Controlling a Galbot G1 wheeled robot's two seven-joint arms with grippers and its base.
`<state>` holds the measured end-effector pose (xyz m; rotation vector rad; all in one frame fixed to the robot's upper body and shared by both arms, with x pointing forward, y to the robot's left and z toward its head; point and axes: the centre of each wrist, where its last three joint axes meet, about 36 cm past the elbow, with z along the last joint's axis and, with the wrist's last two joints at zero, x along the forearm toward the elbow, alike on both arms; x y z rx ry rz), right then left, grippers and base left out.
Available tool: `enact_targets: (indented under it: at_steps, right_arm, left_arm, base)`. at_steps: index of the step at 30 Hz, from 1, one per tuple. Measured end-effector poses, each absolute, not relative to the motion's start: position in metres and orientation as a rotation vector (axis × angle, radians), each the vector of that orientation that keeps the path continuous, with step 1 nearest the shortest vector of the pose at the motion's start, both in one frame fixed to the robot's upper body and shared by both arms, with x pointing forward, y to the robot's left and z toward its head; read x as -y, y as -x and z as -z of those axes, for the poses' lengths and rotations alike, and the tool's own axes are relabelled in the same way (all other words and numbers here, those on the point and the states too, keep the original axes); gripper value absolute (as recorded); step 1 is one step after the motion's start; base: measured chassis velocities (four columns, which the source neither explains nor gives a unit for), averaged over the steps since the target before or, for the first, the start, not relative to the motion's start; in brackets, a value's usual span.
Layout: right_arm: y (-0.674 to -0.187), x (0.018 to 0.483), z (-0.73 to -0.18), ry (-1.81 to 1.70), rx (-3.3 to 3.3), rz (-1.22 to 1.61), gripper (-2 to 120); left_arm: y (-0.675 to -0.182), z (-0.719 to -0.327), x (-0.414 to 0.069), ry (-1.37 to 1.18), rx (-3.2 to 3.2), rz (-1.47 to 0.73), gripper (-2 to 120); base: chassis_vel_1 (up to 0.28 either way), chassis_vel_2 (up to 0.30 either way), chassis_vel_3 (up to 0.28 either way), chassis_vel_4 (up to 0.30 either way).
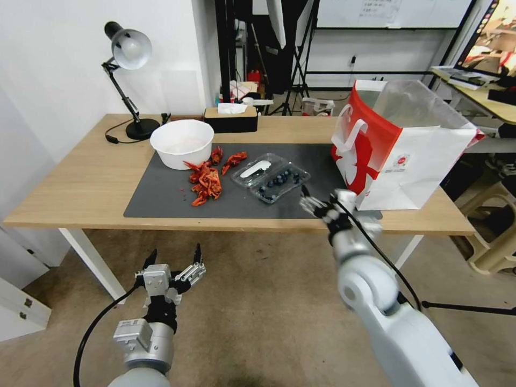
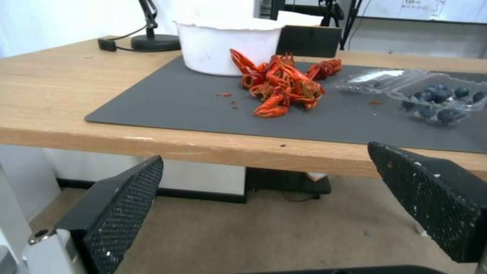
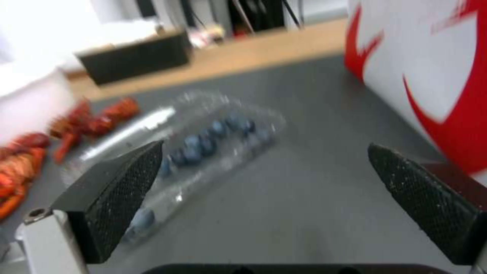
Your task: Close the takeout container lid, then place the container into the takeout bag.
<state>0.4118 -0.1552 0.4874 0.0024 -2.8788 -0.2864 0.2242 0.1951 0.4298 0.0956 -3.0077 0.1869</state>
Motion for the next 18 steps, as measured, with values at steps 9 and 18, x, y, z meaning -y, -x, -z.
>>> enact_targets:
  at_steps: [9, 18]
  right_arm:
    - [-0.437, 0.122, -0.525, 0.044, 2.711, 0.32, 100]
    - [-0.471, 0.093, -0.551, 0.105, 2.636, 0.253, 100]
  left_arm:
    - [-0.222, -0.425, -0.194, -0.113, 3.004, -0.176, 100]
    - [-0.221, -0.422, -0.194, -0.127, 3.007, -0.165, 100]
  base:
    - [0.0, 0.0, 0.0, 0.0]
    - [0.0, 0.0, 0.0, 0.0]
